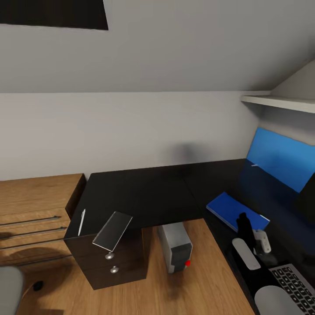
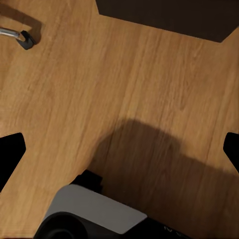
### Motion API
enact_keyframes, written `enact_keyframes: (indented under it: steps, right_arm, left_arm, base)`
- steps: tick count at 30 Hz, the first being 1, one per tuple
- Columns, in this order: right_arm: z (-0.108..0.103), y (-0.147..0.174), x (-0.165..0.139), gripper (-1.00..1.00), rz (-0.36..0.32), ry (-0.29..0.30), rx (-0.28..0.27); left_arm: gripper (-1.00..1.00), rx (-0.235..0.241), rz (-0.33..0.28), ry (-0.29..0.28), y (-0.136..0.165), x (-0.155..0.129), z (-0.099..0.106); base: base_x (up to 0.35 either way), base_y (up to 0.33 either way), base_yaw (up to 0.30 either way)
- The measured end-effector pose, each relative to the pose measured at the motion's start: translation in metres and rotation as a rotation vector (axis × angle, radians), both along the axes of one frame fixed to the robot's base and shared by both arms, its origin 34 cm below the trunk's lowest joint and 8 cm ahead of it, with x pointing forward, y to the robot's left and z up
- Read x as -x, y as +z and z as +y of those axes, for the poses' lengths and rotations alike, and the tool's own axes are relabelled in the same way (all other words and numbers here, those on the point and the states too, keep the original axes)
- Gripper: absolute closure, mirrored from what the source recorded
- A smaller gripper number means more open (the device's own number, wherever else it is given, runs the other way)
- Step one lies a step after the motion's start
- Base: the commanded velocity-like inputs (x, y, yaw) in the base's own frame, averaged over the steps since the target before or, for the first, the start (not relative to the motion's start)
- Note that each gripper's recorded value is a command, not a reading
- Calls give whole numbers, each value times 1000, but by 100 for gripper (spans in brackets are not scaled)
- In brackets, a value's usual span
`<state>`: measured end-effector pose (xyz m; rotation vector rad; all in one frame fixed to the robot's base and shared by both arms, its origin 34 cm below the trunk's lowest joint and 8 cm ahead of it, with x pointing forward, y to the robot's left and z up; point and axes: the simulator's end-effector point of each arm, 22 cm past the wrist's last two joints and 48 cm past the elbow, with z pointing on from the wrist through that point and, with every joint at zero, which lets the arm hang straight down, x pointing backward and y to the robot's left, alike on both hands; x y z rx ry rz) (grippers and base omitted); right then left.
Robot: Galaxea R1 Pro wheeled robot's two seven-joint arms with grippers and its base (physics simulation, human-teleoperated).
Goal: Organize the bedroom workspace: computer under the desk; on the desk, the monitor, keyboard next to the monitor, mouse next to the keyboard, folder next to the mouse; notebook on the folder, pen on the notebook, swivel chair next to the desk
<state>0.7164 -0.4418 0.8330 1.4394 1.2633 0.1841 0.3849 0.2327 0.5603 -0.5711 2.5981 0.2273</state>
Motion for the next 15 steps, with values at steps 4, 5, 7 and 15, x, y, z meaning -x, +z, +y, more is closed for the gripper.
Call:
enact_keyframes:
  steps: [4,5,7,15]
  right_arm:
    - [16,10,-8,-100,4,56,39]
    - [36,13,-15,-100,8,118,66]
    - [48,16,-19,-100,12,155,79]
    - [136,1,-32,-100,157,475,53]
  left_arm:
    - [-100,0,3,-2,5,1,0]
    - [-100,-1,4,-2,6,2,0]
    - [-100,0,5,-2,9,2,0]
    - [-100,-3,5,-1,20,4,2]
  base:
    - [0,0,0]
    - [0,0,0]
    - [0,0,0]
    - [0,0,0]
